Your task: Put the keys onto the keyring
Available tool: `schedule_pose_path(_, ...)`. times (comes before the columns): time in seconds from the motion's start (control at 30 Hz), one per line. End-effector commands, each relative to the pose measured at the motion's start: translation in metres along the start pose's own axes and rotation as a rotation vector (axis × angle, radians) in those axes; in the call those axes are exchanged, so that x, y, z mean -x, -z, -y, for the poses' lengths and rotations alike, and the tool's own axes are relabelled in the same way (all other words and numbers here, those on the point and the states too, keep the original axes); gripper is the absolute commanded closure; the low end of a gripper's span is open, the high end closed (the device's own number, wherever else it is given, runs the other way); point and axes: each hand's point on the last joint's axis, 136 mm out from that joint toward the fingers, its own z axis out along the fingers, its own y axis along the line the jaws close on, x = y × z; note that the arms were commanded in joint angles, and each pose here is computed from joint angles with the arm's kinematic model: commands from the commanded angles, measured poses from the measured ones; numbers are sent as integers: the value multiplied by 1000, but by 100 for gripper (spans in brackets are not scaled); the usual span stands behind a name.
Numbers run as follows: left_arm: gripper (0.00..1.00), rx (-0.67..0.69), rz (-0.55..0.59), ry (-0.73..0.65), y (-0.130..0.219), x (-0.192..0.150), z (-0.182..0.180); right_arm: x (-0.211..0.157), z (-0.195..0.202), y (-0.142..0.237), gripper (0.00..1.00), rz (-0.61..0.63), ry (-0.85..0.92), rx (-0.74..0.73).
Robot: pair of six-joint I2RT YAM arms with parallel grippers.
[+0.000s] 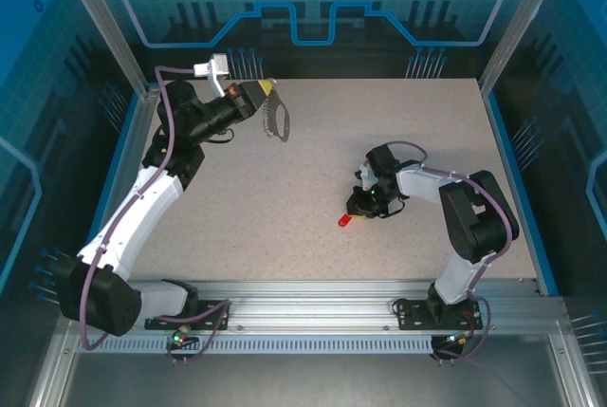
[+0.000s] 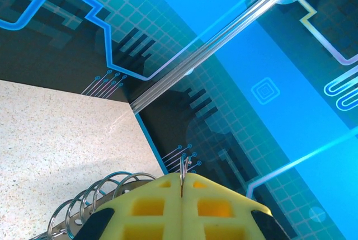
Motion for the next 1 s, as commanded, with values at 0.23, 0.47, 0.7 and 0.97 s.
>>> schedule_pose_path(0.23, 100, -53, 11, -19, 2, 4, 16, 3, -2, 37, 63, 66, -172, -45)
schedule_pose_path(0.47, 100, -53, 11, -16, 2, 3, 15, -7, 5, 37, 65, 43, -287, -124)
schedule_pose_path(0.7, 100, -56, 11, -12, 1, 3, 15, 1, -11, 37, 65, 54, -228, -163)
schedule_pose_path(0.97, 100, -60, 15, -15, 1, 4, 16, 3, -9, 27, 67, 20, -72, -362)
